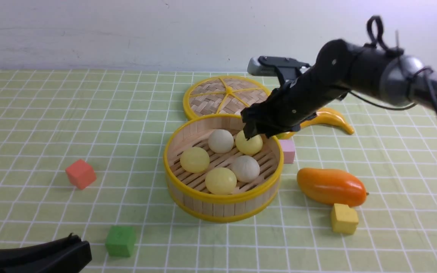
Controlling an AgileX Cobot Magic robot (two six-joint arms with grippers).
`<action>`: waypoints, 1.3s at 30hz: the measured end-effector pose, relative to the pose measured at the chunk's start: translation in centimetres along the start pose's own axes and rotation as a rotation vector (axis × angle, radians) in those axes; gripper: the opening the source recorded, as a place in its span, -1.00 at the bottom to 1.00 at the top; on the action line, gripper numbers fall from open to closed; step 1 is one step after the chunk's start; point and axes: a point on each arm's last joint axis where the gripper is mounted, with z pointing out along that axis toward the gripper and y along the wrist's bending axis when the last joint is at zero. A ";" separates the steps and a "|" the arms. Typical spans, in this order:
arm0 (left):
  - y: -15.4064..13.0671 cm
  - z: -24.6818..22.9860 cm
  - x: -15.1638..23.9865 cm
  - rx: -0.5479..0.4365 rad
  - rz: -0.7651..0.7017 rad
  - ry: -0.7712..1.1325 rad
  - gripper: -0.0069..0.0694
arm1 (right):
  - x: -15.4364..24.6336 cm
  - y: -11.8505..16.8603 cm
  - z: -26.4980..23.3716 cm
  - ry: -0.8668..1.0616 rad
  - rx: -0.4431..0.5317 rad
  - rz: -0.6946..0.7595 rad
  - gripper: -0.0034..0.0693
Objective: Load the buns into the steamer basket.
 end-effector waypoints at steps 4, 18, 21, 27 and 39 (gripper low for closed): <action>0.0 0.0 0.0 0.000 0.000 0.000 -0.55 | 0.3 1.8 -8.1 0.036 0.071 -0.008 0.13; 0.0 0.0 0.0 0.000 0.000 0.000 -0.51 | 14.3 5.7 -25.2 -0.154 0.195 0.021 -0.94; 0.0 0.0 0.0 0.000 0.000 0.000 -0.50 | 18.3 5.4 -27.2 -0.229 0.183 0.013 -0.94; 0.0 0.0 0.0 0.000 0.000 0.000 -0.49 | 26.8 4.9 -32.5 -0.463 0.125 -0.020 -0.93; 0.0 0.0 0.0 0.000 0.000 -0.001 -0.47 | 36.2 2.1 -32.0 -0.816 0.300 -0.008 -0.96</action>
